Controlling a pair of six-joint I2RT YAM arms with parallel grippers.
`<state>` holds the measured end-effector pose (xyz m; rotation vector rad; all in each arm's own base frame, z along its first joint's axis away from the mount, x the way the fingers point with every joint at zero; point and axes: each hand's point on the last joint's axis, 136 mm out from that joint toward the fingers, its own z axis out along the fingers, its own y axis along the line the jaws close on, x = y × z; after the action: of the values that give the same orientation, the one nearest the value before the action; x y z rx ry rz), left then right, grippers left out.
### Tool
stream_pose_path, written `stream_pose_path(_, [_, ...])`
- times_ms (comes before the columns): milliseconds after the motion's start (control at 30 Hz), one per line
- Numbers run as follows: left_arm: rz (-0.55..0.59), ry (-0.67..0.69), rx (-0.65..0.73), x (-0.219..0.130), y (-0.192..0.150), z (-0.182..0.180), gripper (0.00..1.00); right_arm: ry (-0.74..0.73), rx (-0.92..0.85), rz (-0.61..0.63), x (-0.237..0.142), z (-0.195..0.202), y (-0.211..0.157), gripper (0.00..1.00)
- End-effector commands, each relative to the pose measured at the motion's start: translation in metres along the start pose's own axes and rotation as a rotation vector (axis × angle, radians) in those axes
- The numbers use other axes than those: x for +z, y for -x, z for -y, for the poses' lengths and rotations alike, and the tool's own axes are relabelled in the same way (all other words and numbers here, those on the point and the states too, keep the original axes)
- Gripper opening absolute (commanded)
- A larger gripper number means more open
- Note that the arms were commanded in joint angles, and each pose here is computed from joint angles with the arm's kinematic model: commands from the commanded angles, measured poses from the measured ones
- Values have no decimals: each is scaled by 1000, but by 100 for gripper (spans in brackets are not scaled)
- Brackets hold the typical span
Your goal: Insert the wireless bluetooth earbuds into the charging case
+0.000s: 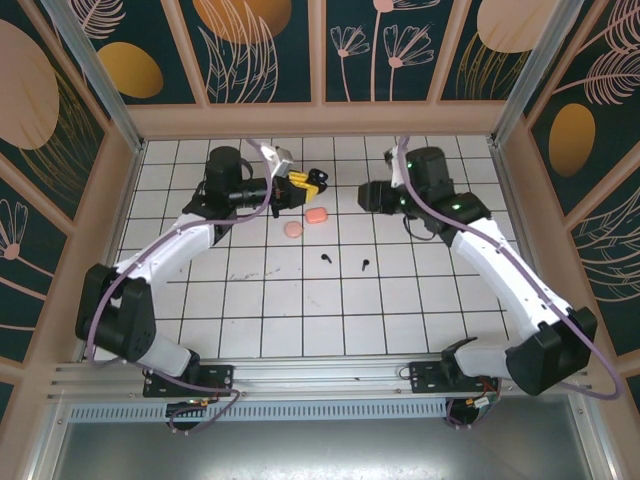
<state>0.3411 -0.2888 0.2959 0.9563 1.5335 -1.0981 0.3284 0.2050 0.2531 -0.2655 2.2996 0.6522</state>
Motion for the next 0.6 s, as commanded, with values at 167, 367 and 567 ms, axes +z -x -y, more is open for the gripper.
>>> stream_pose_path(167, [397,293,114,-52,75,-7,0,-66,35,-263,75,7,-105,58])
stream_pose_path(367, [509,338,92,-71,89,-2,0,-135,-51,-379,118,0,-142,57])
stream_pose_path(567, [574,364,90,-87,94,6,0,-166,-173,-446,145,-9,-152,57])
